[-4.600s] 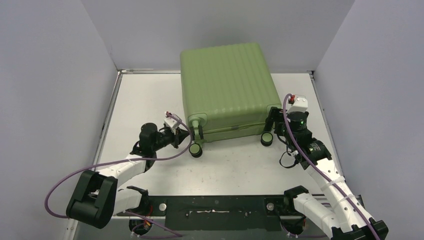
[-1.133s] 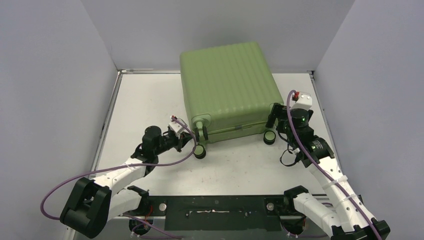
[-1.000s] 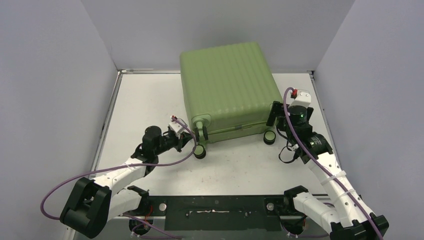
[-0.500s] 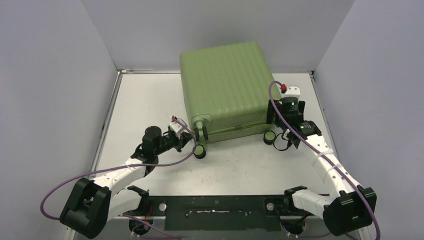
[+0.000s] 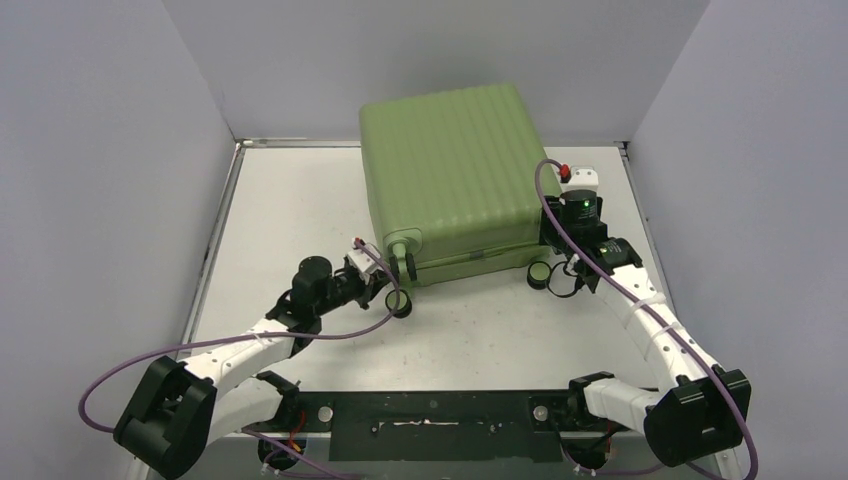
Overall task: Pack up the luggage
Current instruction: Zip the luggage at the center of the board.
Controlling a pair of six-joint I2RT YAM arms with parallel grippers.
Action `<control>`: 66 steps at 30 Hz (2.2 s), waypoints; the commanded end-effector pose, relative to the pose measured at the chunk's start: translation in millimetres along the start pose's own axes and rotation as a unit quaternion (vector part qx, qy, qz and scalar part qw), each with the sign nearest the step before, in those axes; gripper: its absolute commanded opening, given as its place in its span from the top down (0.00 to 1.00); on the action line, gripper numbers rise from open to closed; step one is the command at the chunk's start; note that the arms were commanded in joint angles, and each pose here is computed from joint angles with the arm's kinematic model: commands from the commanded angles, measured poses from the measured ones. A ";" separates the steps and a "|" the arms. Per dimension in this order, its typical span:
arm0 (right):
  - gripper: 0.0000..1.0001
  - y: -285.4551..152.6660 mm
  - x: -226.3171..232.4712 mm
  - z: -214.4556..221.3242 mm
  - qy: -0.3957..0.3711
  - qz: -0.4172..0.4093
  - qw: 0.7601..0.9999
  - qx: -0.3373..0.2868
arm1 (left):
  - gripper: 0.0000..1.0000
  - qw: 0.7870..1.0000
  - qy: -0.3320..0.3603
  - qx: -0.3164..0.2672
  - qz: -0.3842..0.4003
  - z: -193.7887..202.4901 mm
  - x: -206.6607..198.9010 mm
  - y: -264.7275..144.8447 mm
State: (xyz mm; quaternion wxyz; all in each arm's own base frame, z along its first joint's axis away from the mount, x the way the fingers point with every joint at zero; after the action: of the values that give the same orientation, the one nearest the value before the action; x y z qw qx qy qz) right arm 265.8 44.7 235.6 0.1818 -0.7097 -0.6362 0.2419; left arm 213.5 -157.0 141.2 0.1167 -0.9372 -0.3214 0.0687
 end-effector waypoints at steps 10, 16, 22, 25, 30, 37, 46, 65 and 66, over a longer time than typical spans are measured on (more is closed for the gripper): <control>1.00 -15.5 23.0 -10.7 0.059 -0.104 0.993 -0.019 | 1.00 0.995 -0.004 0.003 0.095 -6.4 -47.0 3.6; 1.00 -13.1 31.0 -4.7 0.070 -0.124 0.990 -0.008 | 1.00 0.995 0.006 -0.009 0.102 -8.2 -69.2 11.6; 1.00 -10.4 35.8 2.1 0.082 -0.134 0.987 0.003 | 1.00 0.996 0.007 -0.030 0.086 -11.9 -85.0 20.0; 1.00 -9.5 38.1 5.6 0.088 -0.136 0.987 0.008 | 1.00 0.997 0.017 -0.034 0.069 -12.1 -89.3 26.9; 1.00 -9.6 43.8 11.5 0.093 -0.156 0.983 0.019 | 1.00 0.998 0.044 -0.028 0.030 -9.8 -95.5 41.3; 1.00 -11.5 46.1 17.4 0.097 -0.167 0.981 0.026 | 1.00 0.997 0.064 -0.039 0.028 -14.1 -110.1 55.9; 1.00 -14.8 48.6 21.6 0.106 -0.180 0.977 0.031 | 1.00 0.994 0.082 -0.046 0.048 -26.3 -127.2 83.2; 1.00 -41.2 30.7 -14.1 0.087 -0.144 0.985 -0.035 | 1.00 0.992 0.108 -0.043 0.053 -25.3 -142.1 94.6; 1.00 -43.3 30.1 -17.8 0.086 -0.142 0.985 -0.040 | 1.00 0.992 0.109 -0.043 0.051 -25.2 -141.5 93.2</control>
State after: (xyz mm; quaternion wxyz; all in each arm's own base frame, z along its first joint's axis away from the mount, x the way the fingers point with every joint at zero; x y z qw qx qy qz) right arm 257.2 32.9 232.3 0.1985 -0.7351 -0.6179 0.1961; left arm 204.1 -274.5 140.6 0.1098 -0.8862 -0.4491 -0.0298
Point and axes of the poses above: each gripper's point midway between its finger pads, its own y axis out along the fingers, its own x axis along the line the jaws close on, z = x × y, the point moved 8 cm from there along -y, back along the fingers, and after that the axes turned 1 degree about -y, right-handed, at the moved point
